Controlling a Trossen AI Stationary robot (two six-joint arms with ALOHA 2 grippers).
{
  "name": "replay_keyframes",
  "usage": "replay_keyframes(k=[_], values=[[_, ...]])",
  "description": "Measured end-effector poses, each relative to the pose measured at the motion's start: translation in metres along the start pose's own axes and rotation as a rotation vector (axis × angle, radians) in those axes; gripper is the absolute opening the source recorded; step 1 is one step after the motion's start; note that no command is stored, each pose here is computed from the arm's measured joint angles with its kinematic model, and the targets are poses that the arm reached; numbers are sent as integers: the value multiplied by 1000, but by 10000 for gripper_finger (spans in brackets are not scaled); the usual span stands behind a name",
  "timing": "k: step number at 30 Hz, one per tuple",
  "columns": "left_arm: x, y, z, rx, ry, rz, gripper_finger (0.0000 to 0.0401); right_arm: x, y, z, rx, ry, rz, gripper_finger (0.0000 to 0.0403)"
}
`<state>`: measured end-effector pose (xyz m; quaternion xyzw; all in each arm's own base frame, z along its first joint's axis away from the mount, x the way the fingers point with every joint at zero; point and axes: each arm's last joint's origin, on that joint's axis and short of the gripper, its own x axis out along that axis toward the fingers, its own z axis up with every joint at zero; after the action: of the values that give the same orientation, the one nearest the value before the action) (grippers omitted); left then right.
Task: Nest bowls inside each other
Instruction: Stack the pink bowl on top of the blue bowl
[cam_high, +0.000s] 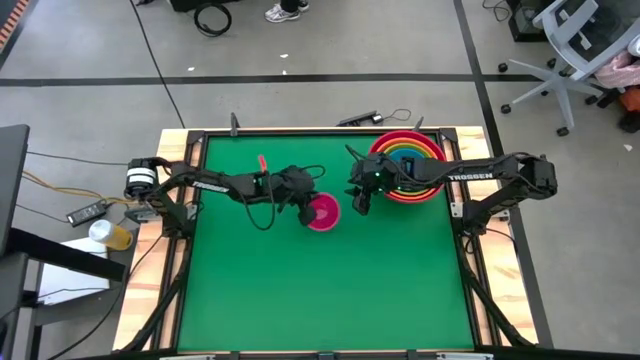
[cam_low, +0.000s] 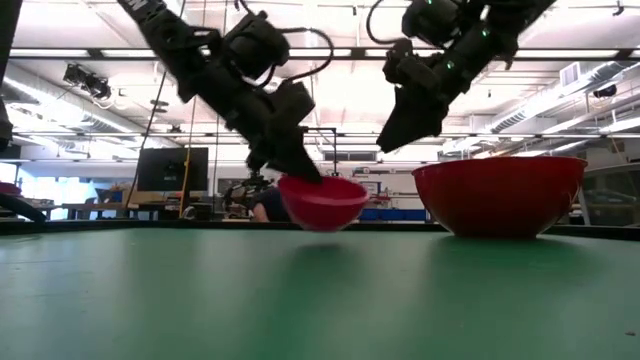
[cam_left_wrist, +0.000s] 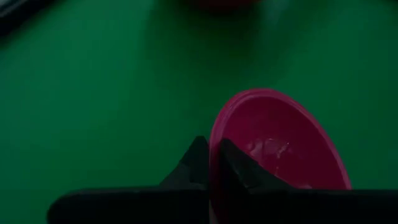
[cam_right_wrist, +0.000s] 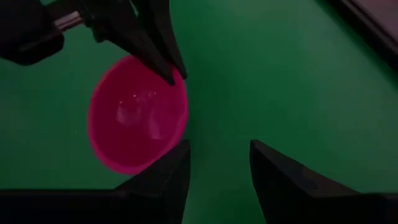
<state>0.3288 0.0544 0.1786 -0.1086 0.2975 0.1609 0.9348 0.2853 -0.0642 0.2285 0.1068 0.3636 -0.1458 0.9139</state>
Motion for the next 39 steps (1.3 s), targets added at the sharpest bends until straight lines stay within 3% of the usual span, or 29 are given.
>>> replay_keyframes(k=[6, 19, 30, 39], values=[[-3, -3, 24, 25, -14, -9, 12, -16, 12, 16, 8, 49, -113, 159], [-8, -7, 56, -19, -147, -35, 12, -31, 23, 26, 26, 119, -77, 158], [-7, 13, 64, -62, -203, 5, 12, -39, -1, 42, 22, 110, -122, 158], [-7, 27, 69, -88, -235, 36, 12, -22, -21, 57, -51, 155, -170, 174]])
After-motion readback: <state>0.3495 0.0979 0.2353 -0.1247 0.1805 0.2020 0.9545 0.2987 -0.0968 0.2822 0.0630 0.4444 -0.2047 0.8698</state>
